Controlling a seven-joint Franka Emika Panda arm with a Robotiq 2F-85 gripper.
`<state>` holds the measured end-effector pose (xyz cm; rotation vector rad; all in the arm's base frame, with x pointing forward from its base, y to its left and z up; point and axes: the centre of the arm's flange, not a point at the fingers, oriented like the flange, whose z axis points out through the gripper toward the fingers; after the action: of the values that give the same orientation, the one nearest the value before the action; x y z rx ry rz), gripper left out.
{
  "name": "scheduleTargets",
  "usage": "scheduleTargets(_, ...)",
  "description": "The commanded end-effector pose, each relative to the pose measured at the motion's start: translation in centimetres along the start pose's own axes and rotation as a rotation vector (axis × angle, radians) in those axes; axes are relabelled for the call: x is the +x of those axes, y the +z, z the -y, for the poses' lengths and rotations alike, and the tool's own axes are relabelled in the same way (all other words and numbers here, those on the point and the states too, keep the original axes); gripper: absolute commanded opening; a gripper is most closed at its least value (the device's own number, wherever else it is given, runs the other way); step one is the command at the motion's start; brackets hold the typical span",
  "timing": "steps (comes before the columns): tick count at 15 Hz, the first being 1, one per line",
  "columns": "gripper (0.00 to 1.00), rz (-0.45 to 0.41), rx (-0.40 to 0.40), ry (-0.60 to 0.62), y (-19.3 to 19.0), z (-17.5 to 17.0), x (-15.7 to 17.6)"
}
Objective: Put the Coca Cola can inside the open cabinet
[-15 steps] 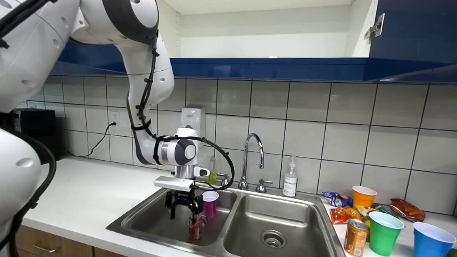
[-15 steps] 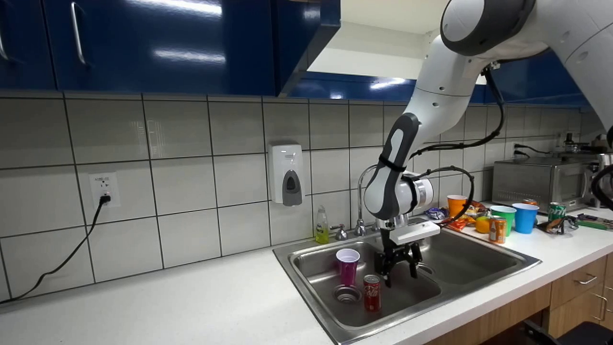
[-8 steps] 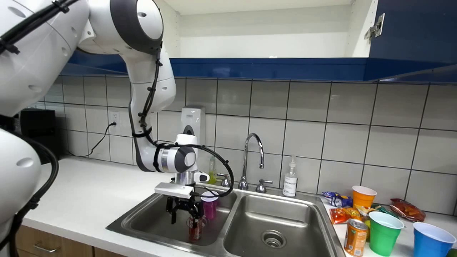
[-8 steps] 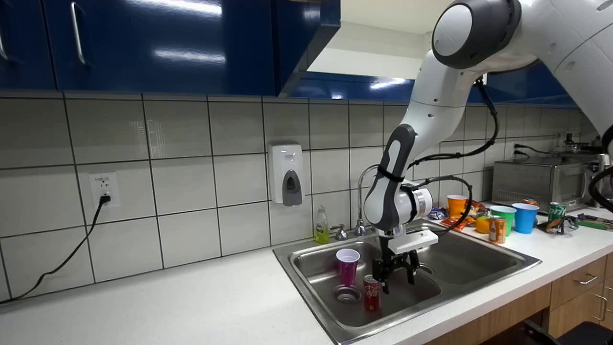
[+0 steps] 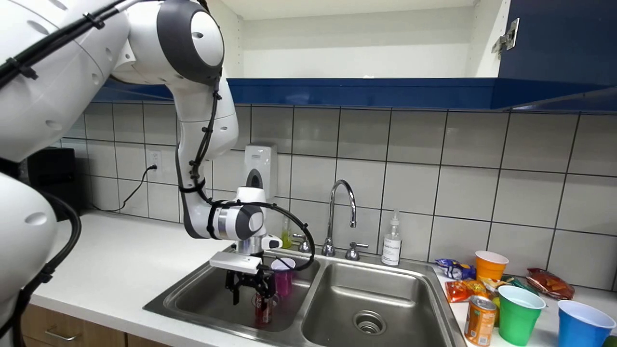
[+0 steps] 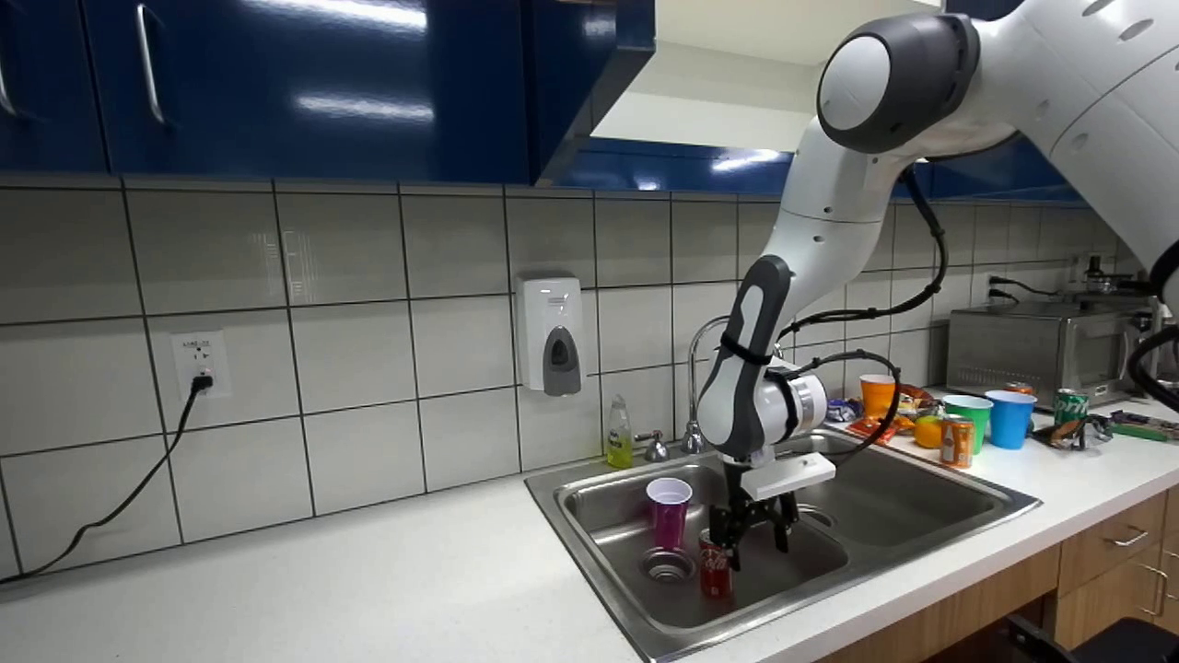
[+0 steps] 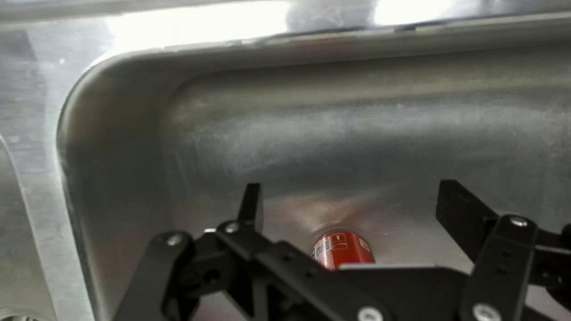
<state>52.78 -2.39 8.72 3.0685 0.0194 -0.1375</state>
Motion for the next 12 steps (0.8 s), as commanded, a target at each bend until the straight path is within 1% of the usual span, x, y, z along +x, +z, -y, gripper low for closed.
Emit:
scheduleTargets(1,1.0,-0.034,-0.022,0.002,0.5,0.6,0.8)
scheduleTargets(6,1.0,-0.069,-0.016,0.015,1.3,1.1,0.8)
scheduleTargets(12,1.0,-0.105,-0.007,0.06,2.0,0.9,0.9)
